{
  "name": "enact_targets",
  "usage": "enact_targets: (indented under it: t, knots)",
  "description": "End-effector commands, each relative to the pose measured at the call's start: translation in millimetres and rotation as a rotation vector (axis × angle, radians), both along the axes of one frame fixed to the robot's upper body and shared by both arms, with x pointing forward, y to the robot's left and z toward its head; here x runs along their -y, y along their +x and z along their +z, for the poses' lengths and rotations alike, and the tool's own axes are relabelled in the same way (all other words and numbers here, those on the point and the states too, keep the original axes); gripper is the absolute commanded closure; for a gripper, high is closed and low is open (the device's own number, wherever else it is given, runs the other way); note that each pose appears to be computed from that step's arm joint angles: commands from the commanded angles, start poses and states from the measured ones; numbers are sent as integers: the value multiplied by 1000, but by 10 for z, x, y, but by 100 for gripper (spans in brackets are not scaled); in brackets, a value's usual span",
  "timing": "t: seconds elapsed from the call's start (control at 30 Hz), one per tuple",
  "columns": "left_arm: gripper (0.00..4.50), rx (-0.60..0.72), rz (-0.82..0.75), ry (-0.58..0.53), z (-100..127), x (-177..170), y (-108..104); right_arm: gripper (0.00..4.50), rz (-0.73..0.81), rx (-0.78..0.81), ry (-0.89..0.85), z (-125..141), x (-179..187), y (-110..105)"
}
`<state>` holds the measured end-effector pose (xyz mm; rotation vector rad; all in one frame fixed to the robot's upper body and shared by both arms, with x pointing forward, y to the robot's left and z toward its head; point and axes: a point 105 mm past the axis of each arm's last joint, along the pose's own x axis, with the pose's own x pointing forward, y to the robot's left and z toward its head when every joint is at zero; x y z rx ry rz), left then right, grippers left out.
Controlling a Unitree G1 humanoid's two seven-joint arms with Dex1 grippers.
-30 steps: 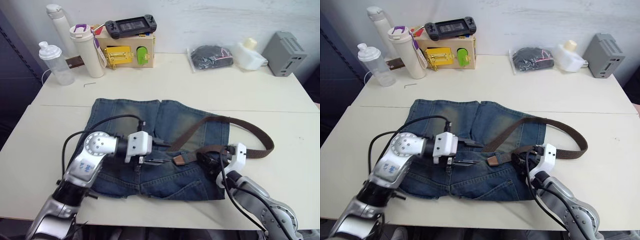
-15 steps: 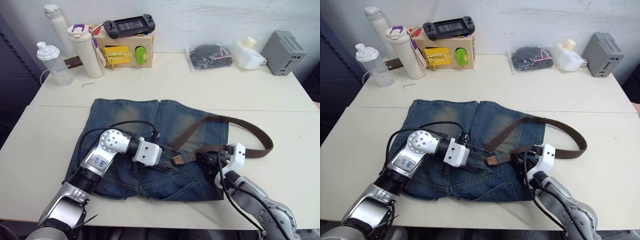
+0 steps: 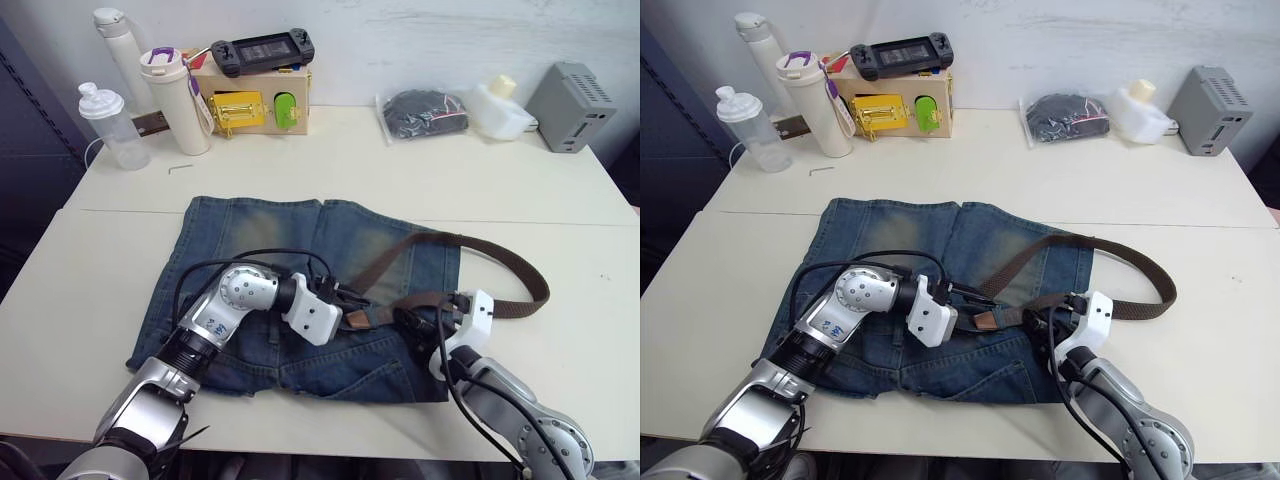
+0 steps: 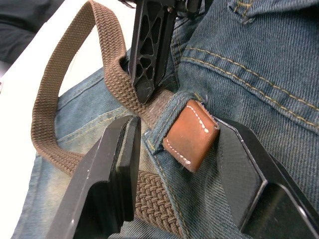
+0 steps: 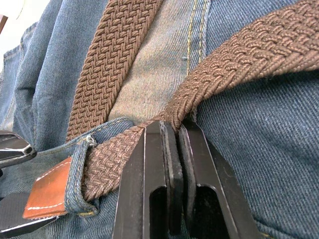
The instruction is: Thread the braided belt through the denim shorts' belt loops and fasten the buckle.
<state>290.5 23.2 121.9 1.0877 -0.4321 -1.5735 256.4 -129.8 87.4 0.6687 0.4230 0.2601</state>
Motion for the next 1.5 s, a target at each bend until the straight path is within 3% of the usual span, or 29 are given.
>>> enact_targets:
  t: [0.03,0.23,0.5,0.6,0.7,0.83,0.93,1.13,1.23,1.4,1.5]
  knots:
    - [200,35,-22,-2,19,0,-48,450,25,13,24,51,-69,-37]
    - [446,47,-34,3,21,-23,-83,450,22,14,25,59,-62,-21]
    - [446,70,-22,19,41,-20,-45,450,16,61,44,190,-62,11]
    - [450,84,-27,13,76,10,-38,341,0,119,132,401,-26,-48]
    - [450,84,-27,9,91,37,-29,200,3,176,141,592,75,-113]
    - [450,91,-44,4,127,79,-48,4,257,320,-90,853,47,-426]
    - [450,100,-60,-1,218,141,-59,4,571,420,-362,920,-121,-755]
    - [450,65,-67,21,302,141,-64,4,912,432,-989,387,6,-925]
    - [450,45,-59,34,324,92,-69,4,906,536,-1210,285,85,-876]
    - [450,29,-43,38,358,54,-69,4,928,716,-1421,77,27,-910]
    - [450,22,-39,42,348,41,-79,4,881,779,-1415,8,-81,-948]
